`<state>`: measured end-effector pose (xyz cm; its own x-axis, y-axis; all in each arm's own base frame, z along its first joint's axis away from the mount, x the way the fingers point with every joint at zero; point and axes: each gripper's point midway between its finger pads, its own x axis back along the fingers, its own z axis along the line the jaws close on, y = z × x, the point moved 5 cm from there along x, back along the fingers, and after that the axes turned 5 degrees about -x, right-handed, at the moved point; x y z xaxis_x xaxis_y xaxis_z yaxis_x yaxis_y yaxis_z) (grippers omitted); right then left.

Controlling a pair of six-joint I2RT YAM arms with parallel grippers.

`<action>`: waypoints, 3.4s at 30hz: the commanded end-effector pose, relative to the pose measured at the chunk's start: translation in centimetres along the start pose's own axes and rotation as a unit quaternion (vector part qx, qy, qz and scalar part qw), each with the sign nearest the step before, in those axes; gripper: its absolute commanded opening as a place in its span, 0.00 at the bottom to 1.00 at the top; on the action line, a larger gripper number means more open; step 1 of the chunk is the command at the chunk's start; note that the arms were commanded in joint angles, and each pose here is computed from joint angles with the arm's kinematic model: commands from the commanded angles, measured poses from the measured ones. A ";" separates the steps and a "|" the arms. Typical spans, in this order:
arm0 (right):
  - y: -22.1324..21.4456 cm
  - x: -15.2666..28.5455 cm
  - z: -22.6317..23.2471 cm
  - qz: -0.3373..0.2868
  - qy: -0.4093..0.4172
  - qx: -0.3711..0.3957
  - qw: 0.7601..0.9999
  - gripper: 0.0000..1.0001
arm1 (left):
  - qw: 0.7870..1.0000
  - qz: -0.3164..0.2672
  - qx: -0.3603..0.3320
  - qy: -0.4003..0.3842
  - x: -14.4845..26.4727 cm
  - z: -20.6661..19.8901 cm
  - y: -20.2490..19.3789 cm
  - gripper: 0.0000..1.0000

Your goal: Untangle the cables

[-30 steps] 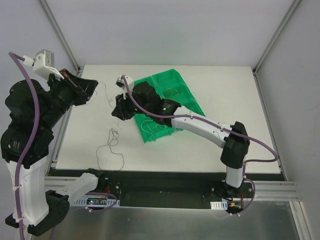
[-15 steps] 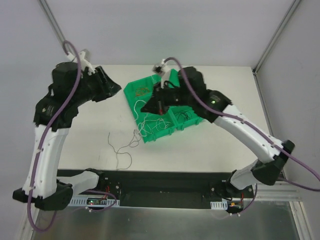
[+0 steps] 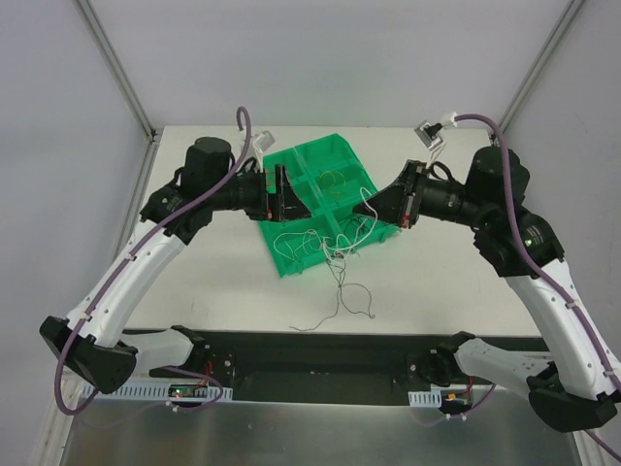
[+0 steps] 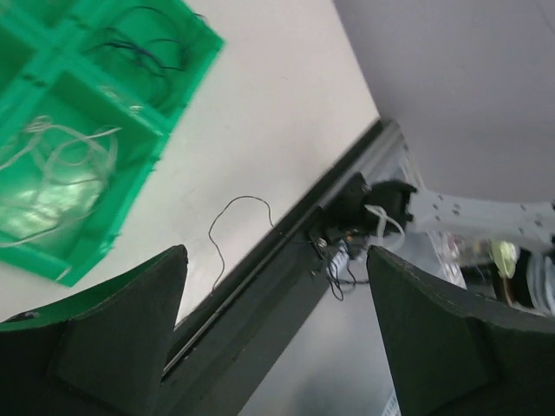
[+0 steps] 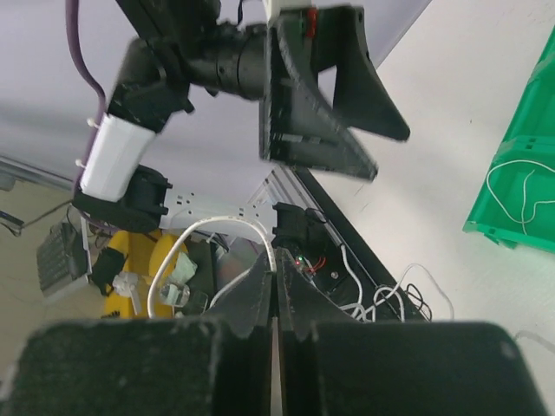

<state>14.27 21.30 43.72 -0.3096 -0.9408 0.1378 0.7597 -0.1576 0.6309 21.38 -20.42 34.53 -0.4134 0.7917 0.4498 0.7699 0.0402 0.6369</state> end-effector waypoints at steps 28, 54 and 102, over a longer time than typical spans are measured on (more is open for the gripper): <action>7.7 0.8 5.0 -0.157 0.102 -0.049 0.981 0.00 | 0.956 0.019 -0.068 -0.284 -6.0 -4.0 -5.4 0.64; 11.2 2.8 5.3 -0.249 0.071 -0.018 0.966 0.00 | 0.938 0.089 -0.070 -0.328 -6.5 -4.3 -6.7 0.00; -0.1 -14.9 -15.6 0.088 -0.194 -0.092 0.973 0.00 | 0.923 -0.143 -0.071 0.350 13.0 8.4 -6.2 0.00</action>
<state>27.16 29.48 29.74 -0.3490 -0.7555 0.5545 0.9104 -0.1329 0.3919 16.11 -6.36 28.77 -0.7840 0.1956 0.5892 0.6125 0.0893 0.7854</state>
